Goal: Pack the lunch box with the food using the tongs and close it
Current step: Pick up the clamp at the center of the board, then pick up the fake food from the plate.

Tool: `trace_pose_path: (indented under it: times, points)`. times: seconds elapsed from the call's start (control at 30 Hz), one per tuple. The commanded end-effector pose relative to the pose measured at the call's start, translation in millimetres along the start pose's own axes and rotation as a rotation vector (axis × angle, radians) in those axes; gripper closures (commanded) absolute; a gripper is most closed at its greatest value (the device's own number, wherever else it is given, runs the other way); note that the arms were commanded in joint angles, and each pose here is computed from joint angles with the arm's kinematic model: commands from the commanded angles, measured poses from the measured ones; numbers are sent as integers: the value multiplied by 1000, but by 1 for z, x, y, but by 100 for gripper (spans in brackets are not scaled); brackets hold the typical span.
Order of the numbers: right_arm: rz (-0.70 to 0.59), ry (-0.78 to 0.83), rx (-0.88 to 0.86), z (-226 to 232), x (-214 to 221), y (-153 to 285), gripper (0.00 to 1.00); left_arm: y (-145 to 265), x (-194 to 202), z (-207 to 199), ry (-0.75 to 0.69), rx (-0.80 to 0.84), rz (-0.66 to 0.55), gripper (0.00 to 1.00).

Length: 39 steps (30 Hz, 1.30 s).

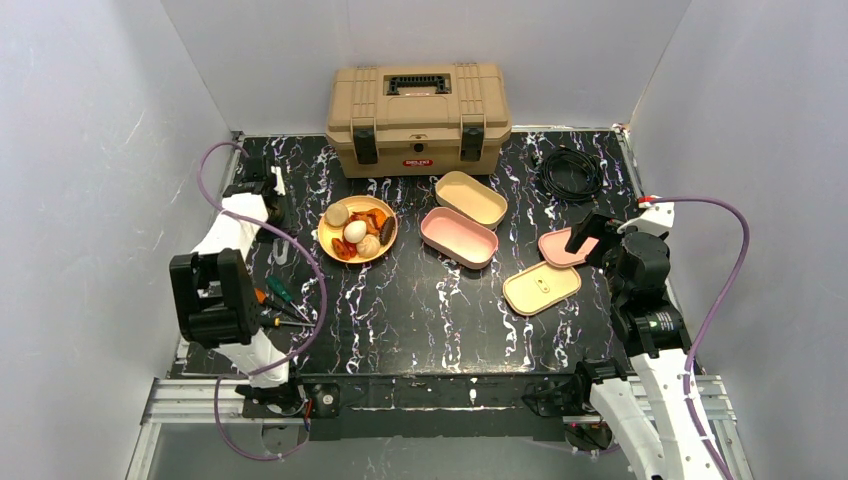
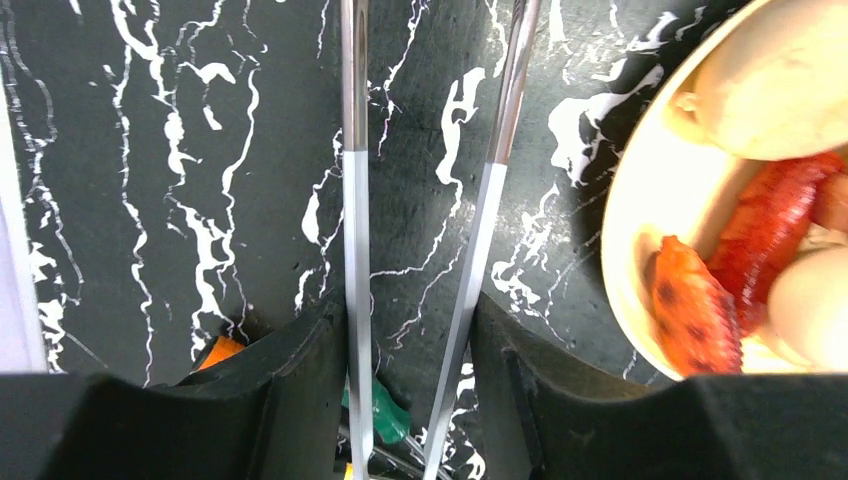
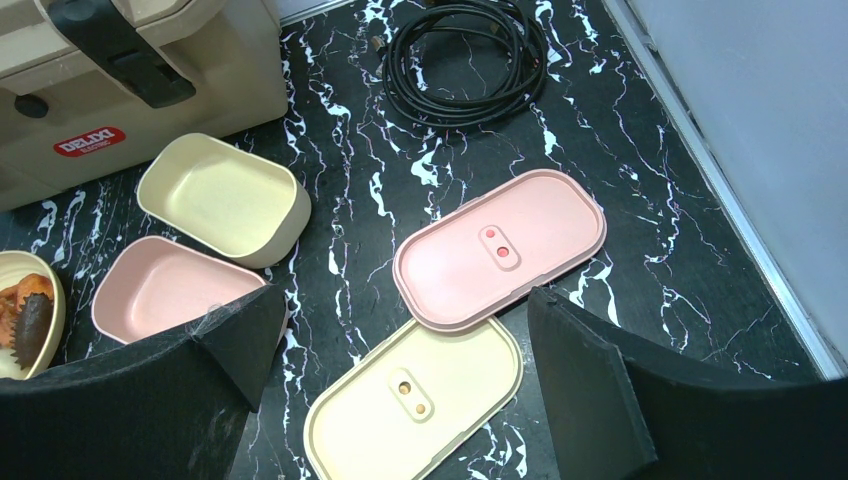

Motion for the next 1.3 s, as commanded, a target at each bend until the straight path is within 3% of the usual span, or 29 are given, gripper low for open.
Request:
trace_pose_path:
  times: [0.0, 0.2, 0.5, 0.77, 1.27]
  points:
    - [-57, -12, -15, 6, -19, 5, 0, 37, -3, 1, 14, -7, -94, 57]
    - [-45, -9, -17, 7, -17, 5, 0, 64, 4, -27, -87, 14, -152, 57]
    - [-30, -10, -26, 8, -15, 4, 0, 90, 35, -41, -55, 123, -250, 58]
    - [-15, -8, -32, 8, -11, 3, 0, 104, 36, -58, -115, 174, -329, 57]
    - [-3, -7, -30, 7, -8, 2, 0, 90, 31, -71, -133, 243, -289, 56]
Point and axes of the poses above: each gripper's point midway between its finger pads, its own y axis back along the fingers, its own z axis along the line the jaws close on, x = y × z, the point moved 5 cm from there along y, back along the fingers, and after that the axes turned 11 degrees about -y, right-handed, at the moved point
